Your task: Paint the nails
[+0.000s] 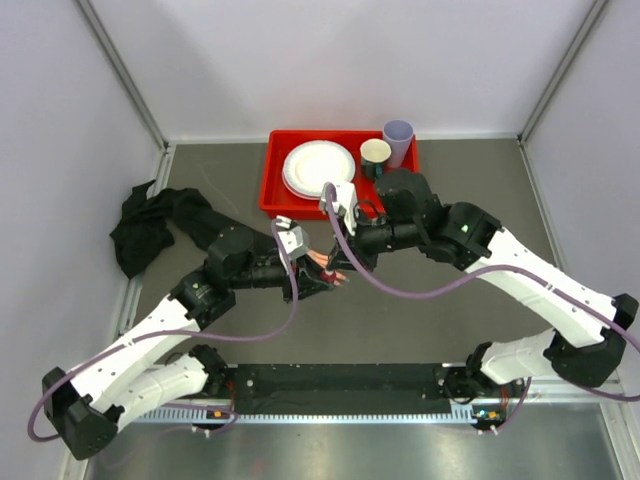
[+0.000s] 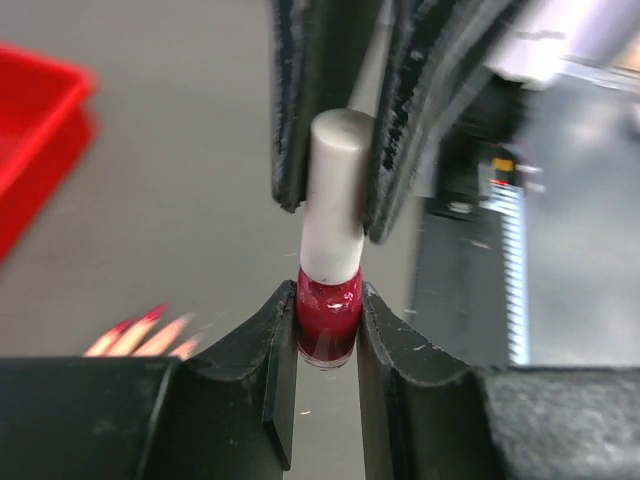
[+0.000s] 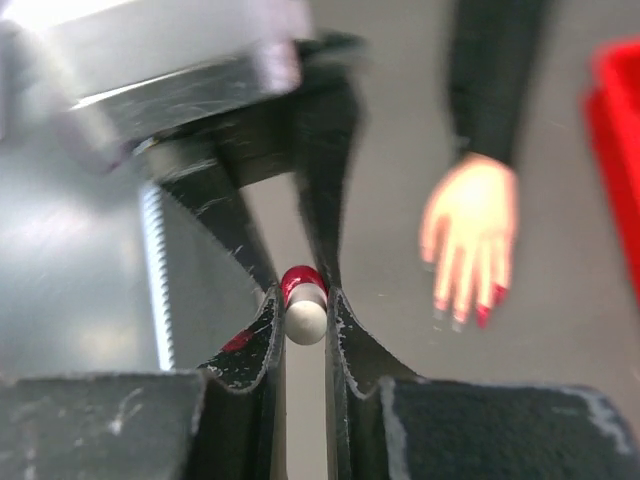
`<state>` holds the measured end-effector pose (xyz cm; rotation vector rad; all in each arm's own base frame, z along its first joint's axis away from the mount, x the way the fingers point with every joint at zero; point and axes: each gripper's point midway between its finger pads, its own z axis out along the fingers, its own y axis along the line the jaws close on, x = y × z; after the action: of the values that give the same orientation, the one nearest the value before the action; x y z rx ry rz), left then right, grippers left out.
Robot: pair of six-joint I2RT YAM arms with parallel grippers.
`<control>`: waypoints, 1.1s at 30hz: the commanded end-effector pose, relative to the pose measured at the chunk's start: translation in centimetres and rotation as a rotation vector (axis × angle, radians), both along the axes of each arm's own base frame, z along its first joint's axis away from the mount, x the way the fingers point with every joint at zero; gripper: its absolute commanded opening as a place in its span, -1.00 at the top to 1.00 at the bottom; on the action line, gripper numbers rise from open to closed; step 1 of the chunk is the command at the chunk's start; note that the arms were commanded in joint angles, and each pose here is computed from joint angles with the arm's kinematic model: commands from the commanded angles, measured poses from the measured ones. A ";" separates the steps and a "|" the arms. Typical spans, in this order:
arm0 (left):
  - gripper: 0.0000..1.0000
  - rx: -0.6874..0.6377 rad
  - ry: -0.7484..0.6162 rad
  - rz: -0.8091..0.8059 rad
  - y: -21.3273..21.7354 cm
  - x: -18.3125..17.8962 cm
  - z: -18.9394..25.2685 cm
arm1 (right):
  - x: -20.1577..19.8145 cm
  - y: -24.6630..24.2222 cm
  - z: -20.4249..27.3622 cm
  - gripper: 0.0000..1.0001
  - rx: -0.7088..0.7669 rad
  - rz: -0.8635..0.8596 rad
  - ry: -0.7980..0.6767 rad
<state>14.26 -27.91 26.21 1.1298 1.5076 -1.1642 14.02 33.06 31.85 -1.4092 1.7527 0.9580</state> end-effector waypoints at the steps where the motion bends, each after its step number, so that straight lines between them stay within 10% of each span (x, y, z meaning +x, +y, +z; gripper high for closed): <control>1: 1.00 -0.023 -0.155 0.528 3.7 8.7 3.0 | -0.4 1.9 -0.9 1.00 0.013 -0.290 0.089; 6: 1.00 -0.017 -0.178 0.626 5.1 9.9 3.3 | 1.0 3.5 -2.9 1.00 0.013 -0.857 0.161; 13: 1.00 -0.035 -0.184 0.592 5.0 9.1 3.4 | 0.9 3.9 -1.6 1.00 0.053 -0.927 0.143; 15: 1.00 -0.035 -0.208 0.547 4.6 8.5 3.5 | 1.1 3.5 -0.8 0.69 0.067 -0.913 0.117; 22: 1.00 -0.040 -0.187 0.346 2.5 5.7 3.1 | 1.3 -0.2 3.6 -0.56 0.132 -0.698 0.010; 33: 1.00 -0.093 -0.053 -0.298 -0.5 -4.0 2.9 | -5.6 -3.2 6.3 -0.78 0.199 0.073 -0.075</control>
<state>15.05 -27.49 25.65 1.1379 1.4972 -1.1034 13.42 28.43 38.07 -0.9686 1.7579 0.8581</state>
